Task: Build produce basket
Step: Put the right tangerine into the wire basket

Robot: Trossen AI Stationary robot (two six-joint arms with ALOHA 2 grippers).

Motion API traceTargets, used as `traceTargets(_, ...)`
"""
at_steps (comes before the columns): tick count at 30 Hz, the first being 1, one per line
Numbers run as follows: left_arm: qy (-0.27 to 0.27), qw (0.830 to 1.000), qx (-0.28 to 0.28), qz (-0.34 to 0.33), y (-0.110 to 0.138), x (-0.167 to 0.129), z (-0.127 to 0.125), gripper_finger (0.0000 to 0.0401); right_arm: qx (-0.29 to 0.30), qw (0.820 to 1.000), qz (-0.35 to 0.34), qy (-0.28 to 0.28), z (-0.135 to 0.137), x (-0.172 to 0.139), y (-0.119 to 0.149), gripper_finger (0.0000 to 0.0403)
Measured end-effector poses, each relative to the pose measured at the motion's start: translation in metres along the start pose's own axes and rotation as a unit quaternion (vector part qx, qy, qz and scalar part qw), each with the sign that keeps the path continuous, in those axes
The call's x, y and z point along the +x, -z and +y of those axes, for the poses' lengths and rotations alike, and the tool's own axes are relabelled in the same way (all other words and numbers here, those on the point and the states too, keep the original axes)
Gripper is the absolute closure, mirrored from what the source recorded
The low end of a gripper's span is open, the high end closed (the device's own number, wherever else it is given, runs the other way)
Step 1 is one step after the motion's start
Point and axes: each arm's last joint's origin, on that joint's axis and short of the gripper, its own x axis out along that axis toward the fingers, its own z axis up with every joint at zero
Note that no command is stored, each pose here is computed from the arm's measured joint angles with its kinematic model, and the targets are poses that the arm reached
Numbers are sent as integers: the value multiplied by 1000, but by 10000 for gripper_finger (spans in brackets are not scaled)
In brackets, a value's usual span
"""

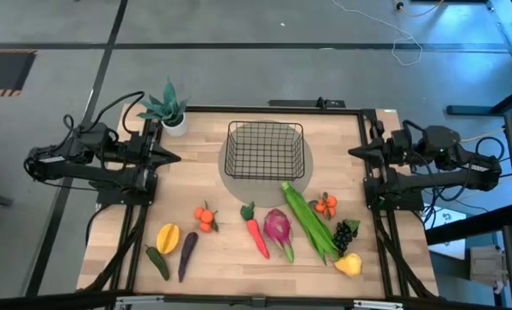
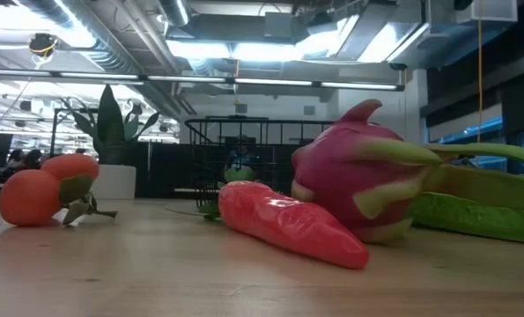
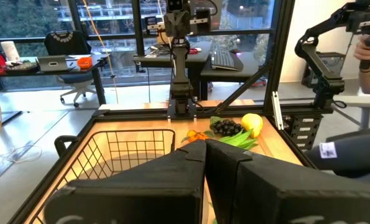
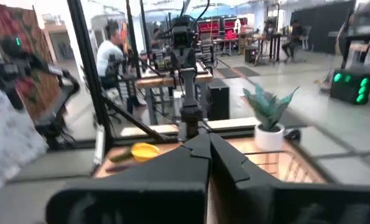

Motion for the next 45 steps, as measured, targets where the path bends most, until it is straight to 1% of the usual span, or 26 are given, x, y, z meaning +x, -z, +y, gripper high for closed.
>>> traceTargets(3,0,1000,0,0,0,0,0,401,55,998,-1,4,0,0,0,402)
traceTargets(8,-4,1000,0,-6,-1,0,0,401,100,995,14,1,0,0,3,402)
traceTargets(12,-8,1000,0,-27,-5,0,0,401,102,993,33,-58,3,1,4,402)
traceTargets(13,-8,999,0,-34,-7,0,1,401,102,992,36,-66,4,2,4,402)
traceTargets(16,-10,998,0,-57,-11,0,1,401,123,989,41,-66,4,3,4,402)
traceTargets(18,-14,998,-1,-66,-13,0,1,401,122,989,46,-68,4,5,5,402)
traceTargets(21,-21,998,2,-66,-13,0,1,401,115,988,57,-85,5,10,6,402)
traceTargets(24,-19,997,46,-63,-13,1,1,401,109,988,69,-90,5,19,7,402)
traceTargets(26,-23,996,61,-60,-13,3,1,401,99,988,70,-90,5,26,8,402)
traceTargets(30,-25,995,63,-66,-14,5,1,401,62,992,52,-94,6,40,5,402)
traceTargets(32,-25,997,56,-57,-13,6,1,399,67,992,46,-96,6,47,3,402)
traceTargets(33,-24,997,54,-53,-12,7,1,395,78,991,45,-95,6,51,3,402)
traceTargets(35,-24,997,52,-48,-11,11,1,381,87,990,56,-93,6,58,6,399)
traceTargets(37,-23,998,53,-36,-9,14,1,362,85,990,69,-90,5,66,9,385)
traceTargets(39,-25,998,53,-31,-9,18,1,339,75,990,85,-86,4,74,14,362)
traceTargets(43,-33,998,53,-15,-6,25,2,299,69,988,111,-79,3,92,23,297)
traceTargets(45,-32,998,52,-9,-5,29,2,285,73,989,118,-59,1,101,27,263)
